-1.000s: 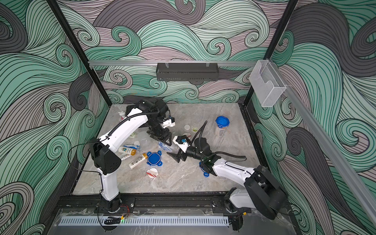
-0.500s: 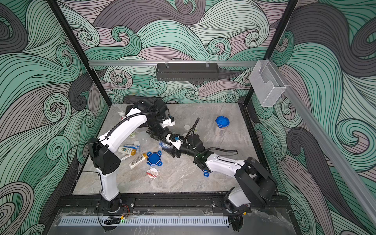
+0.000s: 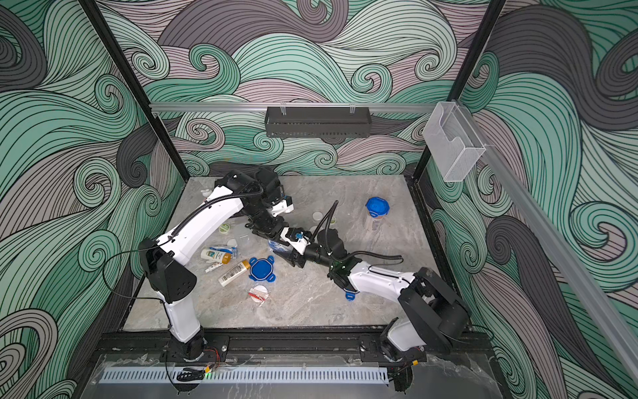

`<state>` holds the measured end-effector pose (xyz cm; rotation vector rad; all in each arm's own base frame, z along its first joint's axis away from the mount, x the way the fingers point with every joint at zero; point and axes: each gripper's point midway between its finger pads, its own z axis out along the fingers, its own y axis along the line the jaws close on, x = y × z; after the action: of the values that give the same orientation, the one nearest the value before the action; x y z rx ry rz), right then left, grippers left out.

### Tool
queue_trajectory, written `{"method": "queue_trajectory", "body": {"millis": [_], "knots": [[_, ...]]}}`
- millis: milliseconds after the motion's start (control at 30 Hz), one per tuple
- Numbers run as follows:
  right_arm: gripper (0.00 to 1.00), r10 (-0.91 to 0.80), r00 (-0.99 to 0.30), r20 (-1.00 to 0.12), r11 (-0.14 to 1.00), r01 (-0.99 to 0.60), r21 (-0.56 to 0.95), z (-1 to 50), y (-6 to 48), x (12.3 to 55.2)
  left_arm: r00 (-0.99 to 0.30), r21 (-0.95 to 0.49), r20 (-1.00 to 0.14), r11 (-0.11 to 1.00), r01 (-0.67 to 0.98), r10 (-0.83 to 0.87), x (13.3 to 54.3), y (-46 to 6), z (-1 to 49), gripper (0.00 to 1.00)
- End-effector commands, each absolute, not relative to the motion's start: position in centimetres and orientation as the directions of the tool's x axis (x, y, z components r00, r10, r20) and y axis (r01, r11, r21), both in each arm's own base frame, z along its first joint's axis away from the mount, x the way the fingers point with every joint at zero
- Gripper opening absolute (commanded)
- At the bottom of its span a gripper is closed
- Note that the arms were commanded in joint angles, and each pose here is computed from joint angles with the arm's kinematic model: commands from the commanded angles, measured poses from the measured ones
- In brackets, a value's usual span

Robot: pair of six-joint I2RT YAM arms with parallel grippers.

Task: Take out toiletry kits
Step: 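Pour the toiletry kits out of the container.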

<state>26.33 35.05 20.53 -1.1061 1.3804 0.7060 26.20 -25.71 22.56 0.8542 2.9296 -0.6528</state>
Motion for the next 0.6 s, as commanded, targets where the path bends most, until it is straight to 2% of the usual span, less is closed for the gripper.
{"method": "queue_trajectory", "body": {"millis": [0, 33, 67, 167, 333, 367, 567], "knots": [[0.43, -0.233, 0.017, -0.972, 0.431, -0.895, -0.119, 18.1, 33.6, 26.7, -0.827, -0.401, -0.3, 0.723, 0.562, 0.476, 25.9, -25.5, 27.1, 0.45], [0.43, -0.231, 0.012, -0.973, 0.436, -0.893, -0.114, 17.9, 33.5, 26.7, -0.828, -0.391, -0.313, 0.731, 0.559, 0.466, 26.0, -25.1, 27.3, 0.52], [0.43, -0.231, 0.007, -0.973, 0.44, -0.891, -0.111, 17.6, 33.3, 26.7, -0.831, -0.379, -0.326, 0.742, 0.553, 0.452, 26.1, -24.8, 27.6, 0.55], [0.41, -0.227, -0.01, -0.974, 0.455, -0.885, -0.097, 17.2, 32.7, 26.7, -0.833, -0.353, -0.386, 0.77, 0.531, 0.397, 26.7, -23.7, 28.5, 0.58], [0.39, -0.237, -0.036, -0.971, 0.463, -0.882, -0.081, 16.3, 32.4, 26.9, -0.782, -0.363, -0.539, 0.751, 0.552, 0.314, 26.9, -22.9, 30.5, 0.64], [0.39, -0.236, -0.041, -0.971, 0.467, -0.881, -0.076, 16.3, 32.4, 27.0, -0.775, -0.366, -0.559, 0.751, 0.55, 0.295, 27.0, -22.7, 30.7, 0.68], [0.36, -0.23, -0.061, -0.971, 0.473, -0.879, -0.057, 16.0, 32.3, 27.4, -0.737, -0.366, -0.641, 0.758, 0.54, 0.216, 26.3, -20.1, 32.9, 0.68]]}}
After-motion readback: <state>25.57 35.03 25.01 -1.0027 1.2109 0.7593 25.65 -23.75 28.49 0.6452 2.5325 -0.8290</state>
